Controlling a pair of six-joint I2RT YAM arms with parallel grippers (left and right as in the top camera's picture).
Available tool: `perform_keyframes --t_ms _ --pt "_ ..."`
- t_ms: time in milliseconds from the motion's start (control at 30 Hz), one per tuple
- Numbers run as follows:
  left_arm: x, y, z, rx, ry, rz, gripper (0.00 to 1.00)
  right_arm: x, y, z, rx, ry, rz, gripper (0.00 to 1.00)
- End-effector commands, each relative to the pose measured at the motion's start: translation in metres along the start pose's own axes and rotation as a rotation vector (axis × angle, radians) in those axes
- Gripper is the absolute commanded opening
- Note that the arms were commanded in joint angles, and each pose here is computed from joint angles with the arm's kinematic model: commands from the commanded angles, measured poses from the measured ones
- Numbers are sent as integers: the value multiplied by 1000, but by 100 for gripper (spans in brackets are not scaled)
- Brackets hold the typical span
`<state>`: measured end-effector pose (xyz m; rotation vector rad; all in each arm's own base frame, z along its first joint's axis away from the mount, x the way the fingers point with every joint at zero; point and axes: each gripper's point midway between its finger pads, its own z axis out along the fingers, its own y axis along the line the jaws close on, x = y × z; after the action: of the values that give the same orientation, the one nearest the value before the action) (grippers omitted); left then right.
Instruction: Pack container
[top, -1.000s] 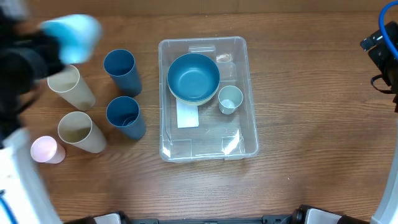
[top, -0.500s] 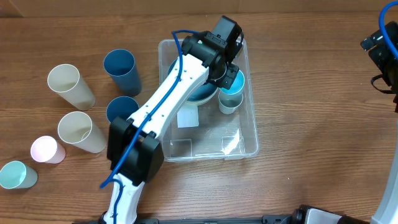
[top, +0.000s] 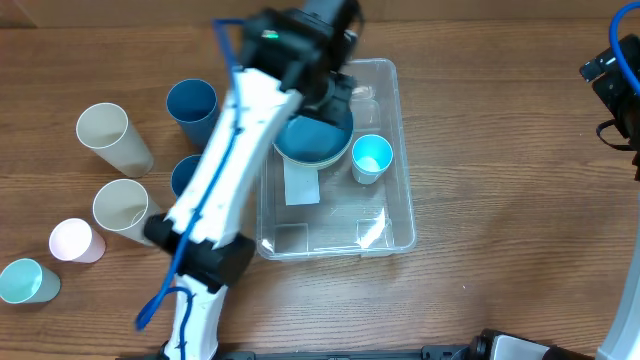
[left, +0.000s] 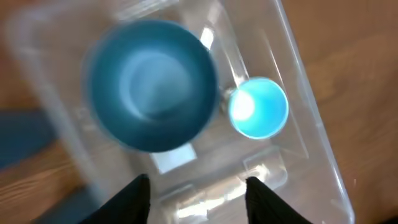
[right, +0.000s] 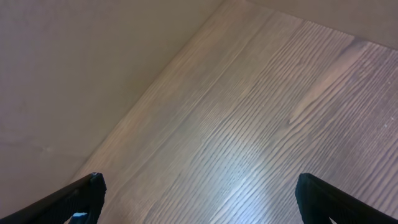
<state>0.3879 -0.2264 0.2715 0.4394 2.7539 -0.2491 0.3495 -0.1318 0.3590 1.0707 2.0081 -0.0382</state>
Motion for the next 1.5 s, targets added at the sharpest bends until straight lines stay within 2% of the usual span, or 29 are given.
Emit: perform_keyframes --t_ms 0,100,233,300,400,533,700,767,867,1000,1100,1200,1233,1367,1467 --pt "-9 65 -91 -84 -229 -180 51 -3 0 -3 -4 -12 7 100" --pt "14 126 -159 -138 -362 -341 53 -3 0 -3 -4 -12 7 100" --pt "107 214 -237 -348 -460 -588 56 -3 0 -3 -4 -12 7 100" --pt "176 241 -255 -443 -465 -822 60 -3 0 -3 -4 -12 7 100" --pt "245 252 -245 -518 -412 -1092 66 -3 0 -3 -4 -12 7 100" --pt "278 271 -196 -550 -227 -1222 72 -3 0 -3 -4 -12 7 100" --pt "316 302 -98 -554 -11 -1379 75 -3 0 -3 -4 -12 7 100" --pt "322 313 -68 -534 17 -1392 73 -3 0 -3 -4 -12 7 100" --pt "333 315 -23 -469 93 -1427 58 -3 0 -3 -4 -12 7 100" --pt "344 328 -16 -475 78 -1474 56 -3 0 -3 -4 -13 7 100" --pt "361 335 -23 -484 73 -1537 61 -3 0 -3 -4 -12 7 100" --pt "372 337 -28 -476 57 -1604 55 -3 0 -3 -4 -12 7 100" --pt "376 340 -31 -484 46 -1631 56 -3 0 -3 -4 -12 7 100" --pt "409 365 -50 -548 -71 -1832 72 -3 0 -3 -4 -12 7 100" --pt "416 381 -58 -550 -158 -1864 74 -3 0 -3 -4 -12 7 100"
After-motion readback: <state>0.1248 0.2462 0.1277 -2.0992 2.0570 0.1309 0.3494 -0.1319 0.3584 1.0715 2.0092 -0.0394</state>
